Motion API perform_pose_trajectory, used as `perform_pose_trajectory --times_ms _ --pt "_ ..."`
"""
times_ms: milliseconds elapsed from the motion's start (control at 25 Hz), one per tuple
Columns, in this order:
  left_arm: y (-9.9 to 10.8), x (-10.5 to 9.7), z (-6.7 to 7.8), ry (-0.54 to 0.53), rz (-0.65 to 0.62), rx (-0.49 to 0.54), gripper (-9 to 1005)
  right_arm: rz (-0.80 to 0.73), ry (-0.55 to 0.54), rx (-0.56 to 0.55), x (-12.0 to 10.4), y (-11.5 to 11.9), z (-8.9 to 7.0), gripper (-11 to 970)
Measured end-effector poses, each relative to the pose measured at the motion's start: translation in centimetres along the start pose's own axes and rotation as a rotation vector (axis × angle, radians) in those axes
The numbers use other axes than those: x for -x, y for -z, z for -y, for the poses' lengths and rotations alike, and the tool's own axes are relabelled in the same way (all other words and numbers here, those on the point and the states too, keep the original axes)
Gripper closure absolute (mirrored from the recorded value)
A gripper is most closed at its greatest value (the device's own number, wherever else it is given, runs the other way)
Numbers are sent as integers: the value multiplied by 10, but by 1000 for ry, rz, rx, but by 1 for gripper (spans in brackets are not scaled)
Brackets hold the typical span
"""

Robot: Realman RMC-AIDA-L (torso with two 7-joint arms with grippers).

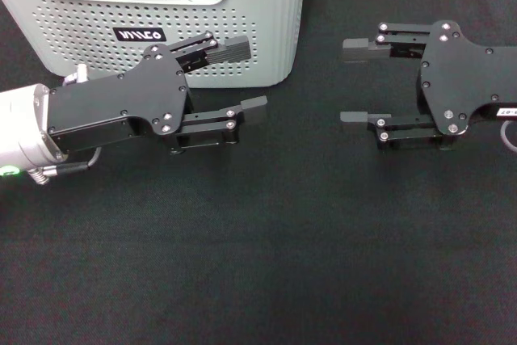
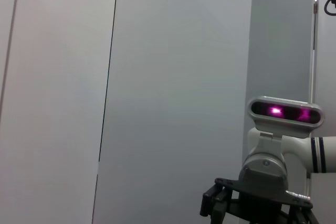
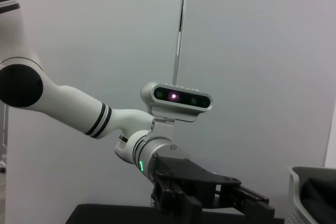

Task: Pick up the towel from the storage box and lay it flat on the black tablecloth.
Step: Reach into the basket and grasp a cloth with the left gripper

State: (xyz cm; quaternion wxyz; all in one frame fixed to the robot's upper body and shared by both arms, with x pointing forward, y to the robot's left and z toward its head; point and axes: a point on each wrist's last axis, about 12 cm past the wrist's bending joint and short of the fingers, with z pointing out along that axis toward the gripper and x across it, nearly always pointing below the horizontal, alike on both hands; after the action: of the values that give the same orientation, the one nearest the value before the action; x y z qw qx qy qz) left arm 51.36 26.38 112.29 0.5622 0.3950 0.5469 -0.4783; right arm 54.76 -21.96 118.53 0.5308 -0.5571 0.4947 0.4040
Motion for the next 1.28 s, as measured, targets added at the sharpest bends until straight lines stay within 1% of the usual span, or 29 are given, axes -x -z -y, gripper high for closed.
perform_pose_trajectory --times_ms 280,400,480,600,640,800,840,880,960,1040,1200,1280 --pt "0 -1 0 -26 14 15 181 1 9 2 1 -1 0 235" --pt "6 -1 -1 -59 64 87 181 1 3 -1 0 1 -2 235" --pt "13 2 -3 -77 112 158 182 3 -7 -8 -2 3 -4 235" --pt "22 6 -9 -76 197 254 182 22 -25 -32 -5 9 -9 235" --pt "22 7 -10 -72 211 266 182 27 -34 -40 -7 11 -11 235" --pt "10 9 -28 -39 223 333 182 34 -45 -62 -12 17 -15 235" --pt "10 9 -28 -39 223 333 182 34 -45 -62 -12 17 -15 235" --pt "1 8 -38 -10 224 372 182 35 -47 -65 -12 18 -16 235" --pt "-11 6 -50 33 236 419 182 38 -55 -69 -14 18 -16 235" --pt "-16 5 -60 65 243 471 182 40 -61 -71 -15 19 -17 235" --pt "-18 2 -76 124 251 590 183 43 -63 -72 -17 18 -17 235" --pt "-18 0 -81 146 244 627 183 46 -60 -72 -17 18 -17 235"
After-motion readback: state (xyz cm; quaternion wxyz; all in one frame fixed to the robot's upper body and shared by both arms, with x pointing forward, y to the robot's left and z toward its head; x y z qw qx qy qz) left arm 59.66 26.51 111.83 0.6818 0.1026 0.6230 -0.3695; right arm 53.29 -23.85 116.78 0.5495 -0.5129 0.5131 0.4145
